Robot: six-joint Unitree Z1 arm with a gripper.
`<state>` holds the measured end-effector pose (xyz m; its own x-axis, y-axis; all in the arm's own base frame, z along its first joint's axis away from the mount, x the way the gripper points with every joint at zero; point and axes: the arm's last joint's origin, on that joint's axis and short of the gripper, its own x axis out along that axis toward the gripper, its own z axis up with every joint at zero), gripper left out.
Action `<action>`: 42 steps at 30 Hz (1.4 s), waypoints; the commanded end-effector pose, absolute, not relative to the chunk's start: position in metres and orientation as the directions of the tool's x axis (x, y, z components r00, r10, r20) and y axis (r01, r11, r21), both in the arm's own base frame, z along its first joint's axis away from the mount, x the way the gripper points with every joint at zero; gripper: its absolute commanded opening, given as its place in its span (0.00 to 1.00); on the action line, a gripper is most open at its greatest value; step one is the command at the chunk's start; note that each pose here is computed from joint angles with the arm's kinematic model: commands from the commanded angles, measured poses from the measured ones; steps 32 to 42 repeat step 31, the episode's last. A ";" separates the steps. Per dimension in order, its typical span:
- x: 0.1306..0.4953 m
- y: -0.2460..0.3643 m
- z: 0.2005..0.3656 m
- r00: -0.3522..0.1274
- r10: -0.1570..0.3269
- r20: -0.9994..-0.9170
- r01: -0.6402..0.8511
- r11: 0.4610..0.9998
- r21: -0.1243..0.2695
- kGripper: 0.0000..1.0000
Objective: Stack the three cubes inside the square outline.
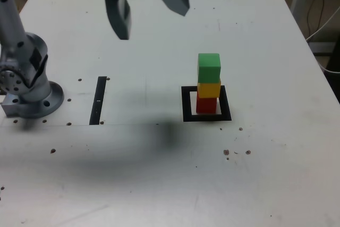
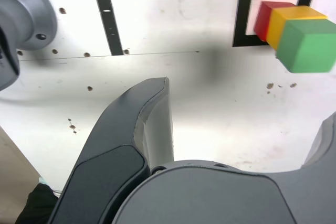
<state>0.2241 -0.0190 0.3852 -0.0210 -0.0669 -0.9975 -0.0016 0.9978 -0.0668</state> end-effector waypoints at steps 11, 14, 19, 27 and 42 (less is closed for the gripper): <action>0.185 -0.015 0.338 -0.137 -0.032 -0.990 -0.037 0.999 -0.028 1.00; 0.176 -0.013 0.334 -0.132 0.002 -0.991 -0.028 1.000 0.006 1.00; 0.163 -0.017 0.321 -0.198 0.015 -0.980 0.004 1.000 0.015 1.00; 0.153 -0.021 0.299 -0.271 -0.050 -0.961 -0.009 0.999 -0.050 1.00; 0.154 -0.021 0.290 -0.260 -0.055 -0.964 -0.008 0.998 -0.054 1.00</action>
